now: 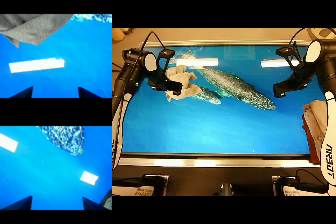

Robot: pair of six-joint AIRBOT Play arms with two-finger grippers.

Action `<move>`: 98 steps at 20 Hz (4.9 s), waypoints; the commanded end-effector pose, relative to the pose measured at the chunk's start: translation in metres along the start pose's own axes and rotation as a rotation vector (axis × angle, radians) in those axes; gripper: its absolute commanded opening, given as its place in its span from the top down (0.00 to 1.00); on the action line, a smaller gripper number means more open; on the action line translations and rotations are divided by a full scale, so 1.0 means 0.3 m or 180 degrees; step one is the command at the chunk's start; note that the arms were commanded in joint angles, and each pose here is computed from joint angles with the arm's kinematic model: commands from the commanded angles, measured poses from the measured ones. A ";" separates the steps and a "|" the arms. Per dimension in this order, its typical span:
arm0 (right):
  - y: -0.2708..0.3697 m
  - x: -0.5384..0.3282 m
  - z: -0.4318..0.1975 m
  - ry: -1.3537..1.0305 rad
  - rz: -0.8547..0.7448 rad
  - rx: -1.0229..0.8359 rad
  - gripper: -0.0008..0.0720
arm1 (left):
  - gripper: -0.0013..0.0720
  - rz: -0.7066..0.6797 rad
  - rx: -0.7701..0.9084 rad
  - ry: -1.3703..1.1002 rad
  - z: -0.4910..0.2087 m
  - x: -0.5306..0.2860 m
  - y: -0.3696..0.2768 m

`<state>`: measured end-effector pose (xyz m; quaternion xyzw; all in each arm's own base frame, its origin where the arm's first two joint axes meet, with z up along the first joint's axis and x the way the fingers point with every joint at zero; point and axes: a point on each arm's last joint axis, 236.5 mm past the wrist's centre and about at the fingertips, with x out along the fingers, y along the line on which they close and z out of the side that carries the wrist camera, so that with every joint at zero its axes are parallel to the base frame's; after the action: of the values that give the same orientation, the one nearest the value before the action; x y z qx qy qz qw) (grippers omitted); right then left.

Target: Fold the shirts.

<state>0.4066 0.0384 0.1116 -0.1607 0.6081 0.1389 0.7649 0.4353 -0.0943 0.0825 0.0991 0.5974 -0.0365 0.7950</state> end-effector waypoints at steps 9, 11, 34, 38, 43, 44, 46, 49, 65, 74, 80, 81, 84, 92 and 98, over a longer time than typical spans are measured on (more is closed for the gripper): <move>-0.083 -0.032 0.213 -0.0869 -0.0344 -0.0014 0.06 | 0.05 -0.0098 0.0057 -0.1051 0.313 0.110 -0.054; -0.100 -0.050 0.263 -0.1082 -0.0415 -0.0015 0.06 | 0.05 -0.0048 -0.0118 -0.1318 0.394 0.144 -0.026; -0.151 -0.172 0.207 -0.1100 -0.0763 -0.0242 0.06 | 0.94 -0.1406 -0.1128 -0.1811 0.559 -0.167 0.148; -0.224 -0.468 0.146 -0.1525 -0.1339 -0.0201 0.06 | 0.94 -0.1904 -0.0347 -0.3187 0.463 -0.960 -0.167; -0.188 -0.849 -0.030 -0.2231 -0.1685 -0.0016 0.06 | 0.94 -0.2301 0.0275 -0.3536 0.150 -1.323 -0.459; -0.175 -0.908 -0.067 -0.2353 -0.1728 0.0004 0.06 | 0.94 -0.2272 0.0371 -0.3403 0.124 -1.292 -0.508; -0.154 -0.977 -0.134 -0.2469 -0.1767 0.0037 0.06 | 0.94 -0.2137 0.0582 -0.2963 0.095 -1.136 -0.614; -0.129 -0.935 -0.219 -0.2186 -0.1638 0.0091 0.06 | 0.94 -0.2027 0.0811 -0.2160 0.054 -0.772 -0.800; 0.111 0.013 -0.192 0.0037 0.0201 -0.0579 0.06 | 0.09 -0.1608 0.0509 0.0286 -0.186 -0.079 -0.597; 0.358 0.273 -0.221 -0.0007 0.1197 -0.0592 0.07 | 0.09 -0.1577 -0.0767 0.1088 -0.721 0.244 -0.441; 0.466 0.319 -0.283 0.0047 0.1632 -0.0640 0.06 | 0.09 -0.1830 -0.1225 0.1050 -0.750 0.346 -0.545; 0.491 0.324 -0.293 0.0039 0.1735 -0.0654 0.05 | 0.11 -0.1857 -0.1250 0.0977 -0.731 0.350 -0.561; 0.552 0.348 -0.316 -0.0004 0.1974 -0.0634 0.03 | 0.30 -0.1996 -0.1389 0.0744 -0.667 0.347 -0.619; 0.639 0.466 -0.286 -0.0124 0.2331 -0.0019 0.04 | 0.94 -0.2014 -0.1376 0.0570 -0.632 0.346 -0.628; 0.778 0.559 -0.287 0.0003 0.2419 -0.0238 0.87 | 0.94 -0.2082 -0.1275 0.0388 -0.602 0.299 -0.625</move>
<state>0.2761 0.1995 -0.0764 0.0591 0.6231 0.4210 0.6566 0.2551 -0.2347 -0.0800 -0.2568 0.6497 -0.1523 0.6991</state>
